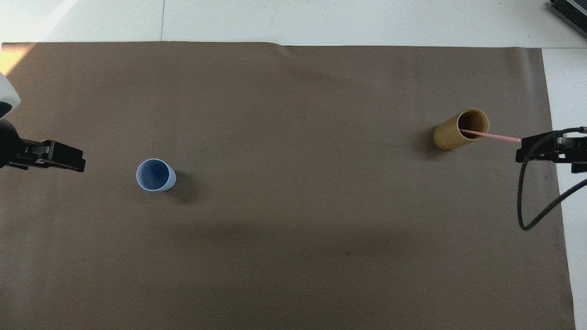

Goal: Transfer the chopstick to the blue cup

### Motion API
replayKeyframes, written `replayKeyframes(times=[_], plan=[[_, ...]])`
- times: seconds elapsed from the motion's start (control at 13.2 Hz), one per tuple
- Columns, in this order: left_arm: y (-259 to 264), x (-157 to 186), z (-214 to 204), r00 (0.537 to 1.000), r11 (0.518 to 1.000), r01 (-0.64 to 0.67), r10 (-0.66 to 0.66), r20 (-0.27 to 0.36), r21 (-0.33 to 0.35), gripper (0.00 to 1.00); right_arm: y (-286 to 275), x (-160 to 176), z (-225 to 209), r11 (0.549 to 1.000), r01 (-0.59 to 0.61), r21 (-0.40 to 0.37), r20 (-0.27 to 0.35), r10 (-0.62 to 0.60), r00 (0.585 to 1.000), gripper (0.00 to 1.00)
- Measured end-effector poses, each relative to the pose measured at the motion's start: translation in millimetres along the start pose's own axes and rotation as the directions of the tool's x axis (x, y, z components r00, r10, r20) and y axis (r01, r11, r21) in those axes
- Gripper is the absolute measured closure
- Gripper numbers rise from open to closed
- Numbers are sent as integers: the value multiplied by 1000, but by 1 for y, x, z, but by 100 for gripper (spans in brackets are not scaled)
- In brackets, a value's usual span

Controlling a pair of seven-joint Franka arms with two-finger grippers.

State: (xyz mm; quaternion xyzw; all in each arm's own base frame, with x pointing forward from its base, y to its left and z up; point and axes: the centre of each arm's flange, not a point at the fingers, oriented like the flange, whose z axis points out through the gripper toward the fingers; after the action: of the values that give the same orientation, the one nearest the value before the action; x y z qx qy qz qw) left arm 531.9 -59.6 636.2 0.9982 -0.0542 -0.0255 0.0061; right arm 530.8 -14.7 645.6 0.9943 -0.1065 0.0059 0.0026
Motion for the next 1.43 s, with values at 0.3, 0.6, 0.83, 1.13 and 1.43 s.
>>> replayKeyframes(times=[0.3,0.6,0.83,1.13,1.43], plan=[[-7,0,-1,999,999,-54,54,-2,-1,0,0,0,0,1000,0,0,0,0,1000,0],[-12,0,-1,997,997,-77,77,-2,-1,0,0,2,-1,1000,1,3,-14,-1,1000,0],[-5,0,-1,996,996,-91,91,-3,-1,0,-3,5,-2,1000,25,7,-43,-24,999,0],[-4,8,12,995,996,-91,91,-35,2,0,-4,9,1,997,73,8,-70,-72,995,0],[-7,32,90,997,1000,-8,8,-75,-2,0,-5,12,11,995,96,7,-78,-95,992,0]])
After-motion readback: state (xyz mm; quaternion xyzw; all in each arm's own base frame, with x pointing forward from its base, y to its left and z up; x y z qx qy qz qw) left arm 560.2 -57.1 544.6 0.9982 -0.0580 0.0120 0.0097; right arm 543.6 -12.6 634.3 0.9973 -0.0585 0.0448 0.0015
